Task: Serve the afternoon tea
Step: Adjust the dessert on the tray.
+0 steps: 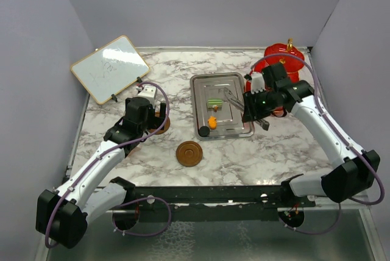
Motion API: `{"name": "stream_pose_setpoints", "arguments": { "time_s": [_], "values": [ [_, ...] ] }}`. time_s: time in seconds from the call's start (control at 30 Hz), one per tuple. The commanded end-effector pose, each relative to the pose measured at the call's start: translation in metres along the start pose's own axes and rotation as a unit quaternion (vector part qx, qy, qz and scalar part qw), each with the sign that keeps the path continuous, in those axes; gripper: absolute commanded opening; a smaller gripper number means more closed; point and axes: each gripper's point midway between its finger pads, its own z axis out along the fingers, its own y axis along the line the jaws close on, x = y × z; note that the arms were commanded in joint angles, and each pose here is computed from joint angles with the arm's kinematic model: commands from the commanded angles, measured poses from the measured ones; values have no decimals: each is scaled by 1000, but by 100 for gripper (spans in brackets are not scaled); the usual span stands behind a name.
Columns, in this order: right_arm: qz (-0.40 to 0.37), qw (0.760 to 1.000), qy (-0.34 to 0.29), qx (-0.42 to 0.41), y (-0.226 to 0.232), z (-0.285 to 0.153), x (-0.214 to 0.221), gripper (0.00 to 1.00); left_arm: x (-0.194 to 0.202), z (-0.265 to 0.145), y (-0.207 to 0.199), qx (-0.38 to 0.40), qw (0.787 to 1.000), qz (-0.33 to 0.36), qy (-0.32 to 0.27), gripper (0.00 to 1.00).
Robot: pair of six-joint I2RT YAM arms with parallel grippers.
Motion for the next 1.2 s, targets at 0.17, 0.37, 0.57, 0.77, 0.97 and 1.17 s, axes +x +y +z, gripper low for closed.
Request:
{"name": "stream_pose_setpoints", "arguments": {
  "time_s": [0.17,0.37,0.57,0.77,0.97,1.17],
  "values": [
    [-179,979,-34,96,-25,41,-23,35,-13,-1,0,0,1000,-1,-17,99],
    [-282,952,-42,115,-34,57,-28,35,-13,-1,2,-3,1000,0,-17,99],
    [-347,928,-8,135,-44,72,-17,37,-13,-1,1,-2,1000,0,-17,99],
    [-369,921,4,127,-46,84,-14,40,-14,-1,2,-5,1000,0,-19,99],
    [-371,917,19,147,-55,91,-17,41,-14,-2,3,-6,1000,2,-19,99],
    [-385,907,33,166,-64,97,-20,41,-14,-1,2,-4,1000,1,-19,99]
  ]
}}
